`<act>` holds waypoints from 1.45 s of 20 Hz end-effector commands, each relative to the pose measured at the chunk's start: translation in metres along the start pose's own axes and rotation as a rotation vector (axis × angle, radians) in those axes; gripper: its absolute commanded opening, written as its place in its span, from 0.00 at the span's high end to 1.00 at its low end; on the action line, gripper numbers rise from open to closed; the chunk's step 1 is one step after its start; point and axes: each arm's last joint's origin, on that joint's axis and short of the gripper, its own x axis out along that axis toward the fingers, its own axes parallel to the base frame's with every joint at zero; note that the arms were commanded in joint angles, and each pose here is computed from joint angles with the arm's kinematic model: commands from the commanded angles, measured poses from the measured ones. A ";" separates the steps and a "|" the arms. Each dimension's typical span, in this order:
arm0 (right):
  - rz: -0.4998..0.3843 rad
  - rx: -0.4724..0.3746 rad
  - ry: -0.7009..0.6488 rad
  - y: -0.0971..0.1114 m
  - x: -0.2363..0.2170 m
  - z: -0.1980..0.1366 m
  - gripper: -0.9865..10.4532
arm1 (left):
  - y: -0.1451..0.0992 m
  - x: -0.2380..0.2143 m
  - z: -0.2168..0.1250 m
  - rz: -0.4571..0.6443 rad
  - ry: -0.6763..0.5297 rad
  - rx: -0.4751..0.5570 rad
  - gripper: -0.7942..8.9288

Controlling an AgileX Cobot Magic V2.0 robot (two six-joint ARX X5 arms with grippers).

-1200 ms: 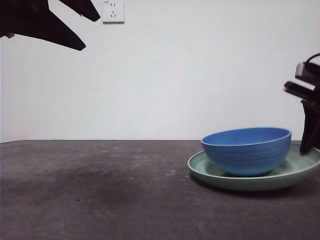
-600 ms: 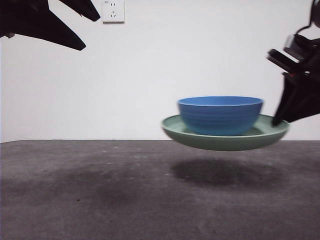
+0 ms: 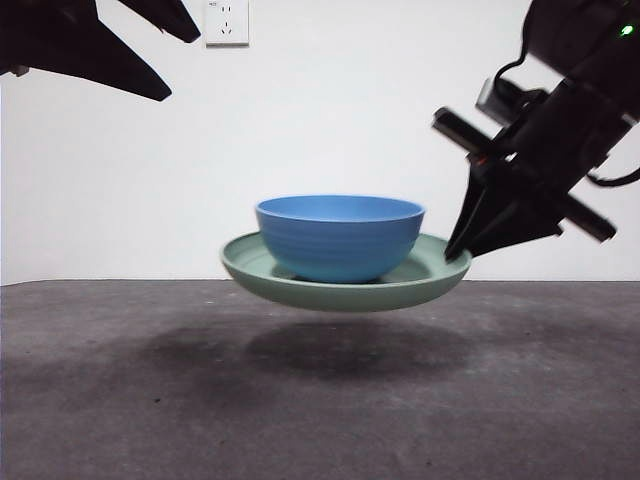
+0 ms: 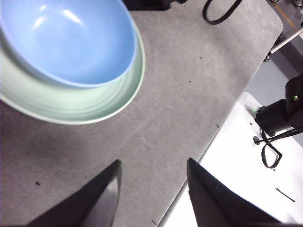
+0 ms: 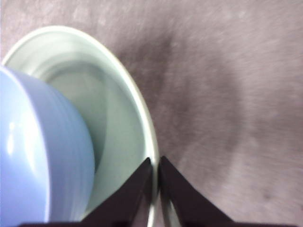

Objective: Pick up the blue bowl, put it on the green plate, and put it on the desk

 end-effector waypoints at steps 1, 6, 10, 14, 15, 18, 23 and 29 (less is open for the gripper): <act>0.012 0.028 0.008 0.003 0.014 0.002 0.90 | -0.002 0.000 0.003 -0.012 -0.006 0.015 0.69; 0.000 0.052 0.033 -0.002 0.040 -0.004 0.90 | -0.002 0.000 0.002 -0.011 0.001 0.011 0.69; -0.021 0.064 0.077 -0.009 0.056 -0.011 0.90 | -0.002 0.000 0.001 -0.011 0.008 0.006 0.69; -0.029 0.064 0.091 -0.012 0.060 -0.013 0.90 | -0.002 0.000 0.001 -0.010 0.013 0.003 0.69; -0.029 0.063 0.091 -0.012 0.060 -0.013 0.90 | -0.002 0.000 0.001 -0.010 0.012 0.004 0.69; -0.028 0.062 0.089 -0.011 0.059 -0.013 0.88 | -0.002 0.000 0.001 -0.010 0.012 0.004 0.69; -0.019 0.053 0.072 -0.008 0.054 -0.010 0.76 | -0.002 0.000 0.001 -0.010 0.012 0.004 0.69; -0.028 -0.045 -0.040 0.015 0.007 0.001 0.76 | -0.002 0.000 0.001 -0.010 0.012 0.004 0.69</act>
